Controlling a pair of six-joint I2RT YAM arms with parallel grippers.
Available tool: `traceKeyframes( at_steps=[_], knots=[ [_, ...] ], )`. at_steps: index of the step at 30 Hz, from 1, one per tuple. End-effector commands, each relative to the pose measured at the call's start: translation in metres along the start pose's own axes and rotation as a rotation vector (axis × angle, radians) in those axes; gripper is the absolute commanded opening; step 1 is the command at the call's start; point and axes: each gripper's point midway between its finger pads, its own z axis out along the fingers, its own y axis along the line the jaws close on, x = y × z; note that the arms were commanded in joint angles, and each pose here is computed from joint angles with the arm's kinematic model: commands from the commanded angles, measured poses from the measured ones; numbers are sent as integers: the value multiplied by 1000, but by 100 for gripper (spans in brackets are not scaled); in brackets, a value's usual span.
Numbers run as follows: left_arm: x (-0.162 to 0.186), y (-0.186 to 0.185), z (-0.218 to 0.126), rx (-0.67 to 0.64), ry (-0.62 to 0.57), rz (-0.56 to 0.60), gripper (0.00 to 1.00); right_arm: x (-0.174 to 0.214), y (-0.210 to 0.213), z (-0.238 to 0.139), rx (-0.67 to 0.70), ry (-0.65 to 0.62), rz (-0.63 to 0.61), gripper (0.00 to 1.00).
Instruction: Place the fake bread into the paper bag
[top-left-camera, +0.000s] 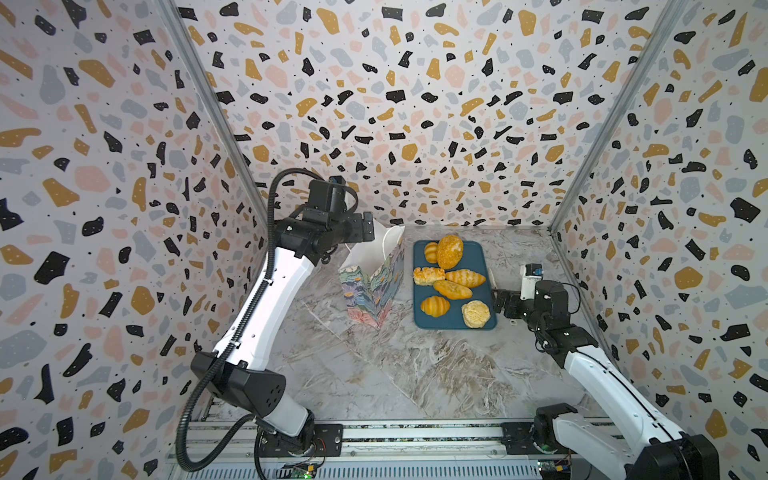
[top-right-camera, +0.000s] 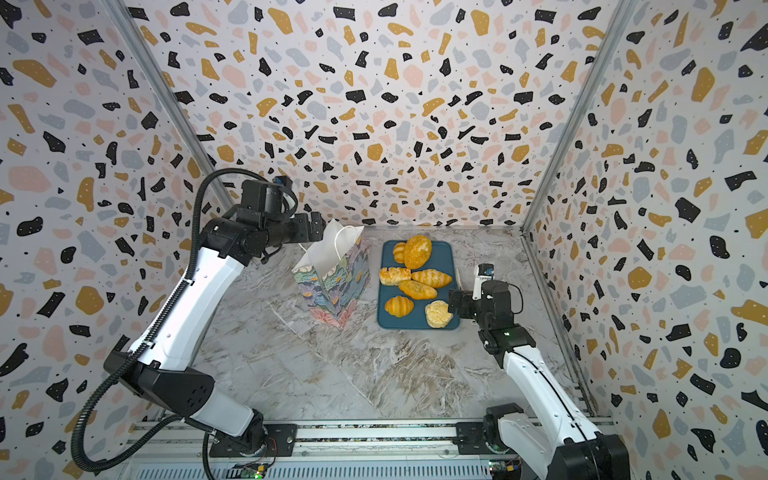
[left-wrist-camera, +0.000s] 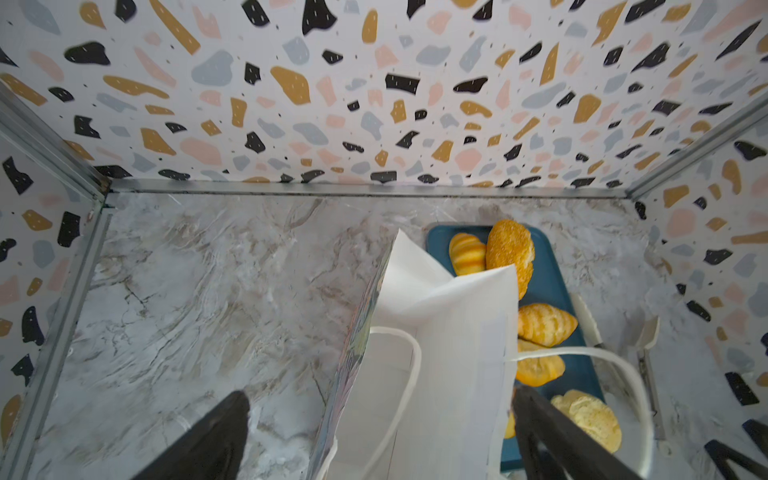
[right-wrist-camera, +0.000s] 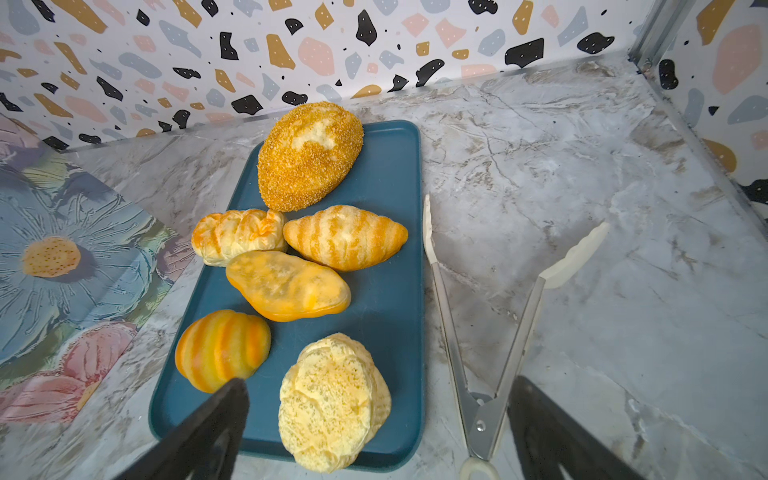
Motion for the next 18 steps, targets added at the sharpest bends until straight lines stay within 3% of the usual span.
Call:
traceKeyframes(
  at_steps=[1, 3, 6, 9, 15, 16, 18],
  knots=[
    [-10, 1, -6, 19, -57, 31, 100, -11, 4, -5, -11, -6, 12, 99],
    [-5, 4, -1, 20, -46, 31, 99, -11, 4, -5, -12, -4, 15, 99],
    [-4, 6, 2, 30, -48, 26, 86, -12, 5, -5, -15, -4, 18, 99],
    [-7, 7, 3, 38, -62, 22, 64, -11, 4, -5, -13, -4, 18, 99],
    [-16, 3, 4, 84, -96, -23, 7, -7, 3, -5, -7, 8, 20, 99],
    [-17, 3, 4, 93, -102, -36, 1, -7, 2, -5, -4, 8, 21, 99],
    [-17, -1, 5, 122, -115, -68, 0, -7, 2, -6, -2, 4, 21, 99]
  ],
)
